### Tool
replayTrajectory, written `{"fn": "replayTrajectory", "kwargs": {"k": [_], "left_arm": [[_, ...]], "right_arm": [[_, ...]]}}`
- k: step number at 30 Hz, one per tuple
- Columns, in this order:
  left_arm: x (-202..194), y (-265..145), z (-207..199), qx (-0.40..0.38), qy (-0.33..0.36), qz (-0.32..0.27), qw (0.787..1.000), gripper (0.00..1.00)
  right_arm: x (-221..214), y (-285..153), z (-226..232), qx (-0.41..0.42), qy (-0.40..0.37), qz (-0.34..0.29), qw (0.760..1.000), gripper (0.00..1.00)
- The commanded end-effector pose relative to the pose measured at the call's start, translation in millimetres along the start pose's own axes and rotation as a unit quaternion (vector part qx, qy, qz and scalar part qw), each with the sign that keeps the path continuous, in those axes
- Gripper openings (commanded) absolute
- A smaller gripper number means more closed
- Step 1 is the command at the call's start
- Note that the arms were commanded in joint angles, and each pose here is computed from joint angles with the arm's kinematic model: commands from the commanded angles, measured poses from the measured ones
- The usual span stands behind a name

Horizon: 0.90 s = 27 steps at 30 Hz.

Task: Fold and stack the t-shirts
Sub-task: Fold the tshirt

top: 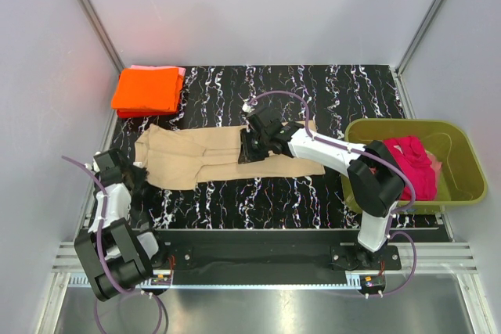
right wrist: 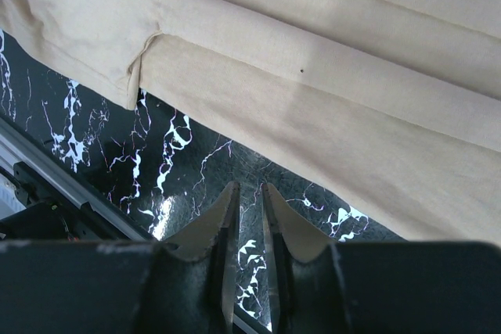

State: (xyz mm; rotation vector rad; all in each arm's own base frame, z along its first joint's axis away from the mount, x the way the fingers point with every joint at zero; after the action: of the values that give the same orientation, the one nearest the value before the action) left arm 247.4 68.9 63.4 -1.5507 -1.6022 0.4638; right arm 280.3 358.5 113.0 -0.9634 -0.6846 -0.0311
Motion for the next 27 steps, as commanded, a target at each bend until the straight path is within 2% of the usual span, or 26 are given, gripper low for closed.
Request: {"fn": "replayTrajectory", "kwargs": {"k": [1, 3, 6, 11, 15, 24, 25, 27], "left_arm": [[4, -2, -15, -0.025, 0.003, -0.004, 1.000, 0.20], [4, -1, -15, -0.025, 0.002, -0.003, 1.000, 0.18], [2, -3, -16, -0.025, 0.000, -0.002, 1.000, 0.22], [-1, -7, -12, -0.019, -0.004, -0.002, 1.000, 0.23], [-7, -4, -6, -0.011, -0.008, 0.005, 1.000, 0.17], [-9, -6, 1, 0.000, -0.009, -0.001, 1.000, 0.18], [-10, -6, 1, 0.000, -0.009, 0.003, 1.000, 0.17], [-12, -5, 2, -0.002, -0.008, 0.004, 1.000, 0.03]], "right_arm": [[18, -12, 12, 0.017, -0.015, -0.027, 0.999, 0.25], [18, -12, 13, 0.019, -0.015, -0.026, 0.999, 0.24], [19, -12, 13, 0.018, -0.016, -0.026, 0.999, 0.24], [16, -10, 14, 0.022, -0.013, -0.021, 0.999, 0.24], [14, -10, 13, 0.025, -0.012, -0.017, 0.999, 0.24], [9, -9, 13, 0.028, -0.012, -0.011, 0.999, 0.23], [8, -9, 13, 0.029, -0.011, -0.009, 0.999, 0.23], [8, -10, 14, 0.031, -0.014, -0.009, 0.999, 0.23]]}}
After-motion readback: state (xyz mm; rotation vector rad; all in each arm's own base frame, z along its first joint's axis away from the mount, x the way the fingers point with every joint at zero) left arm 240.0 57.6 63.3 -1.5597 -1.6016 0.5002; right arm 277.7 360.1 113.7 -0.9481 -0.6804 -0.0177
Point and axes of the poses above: each gripper's point midway between its finger pads, its own y axis out along the fingers, its own z axis along the line the jaws close on, x = y × z, the point moved 2 cm from there along -y, back along the fingers, and after that the axes turned 10 degrees about -y, right-handed, at the moved point
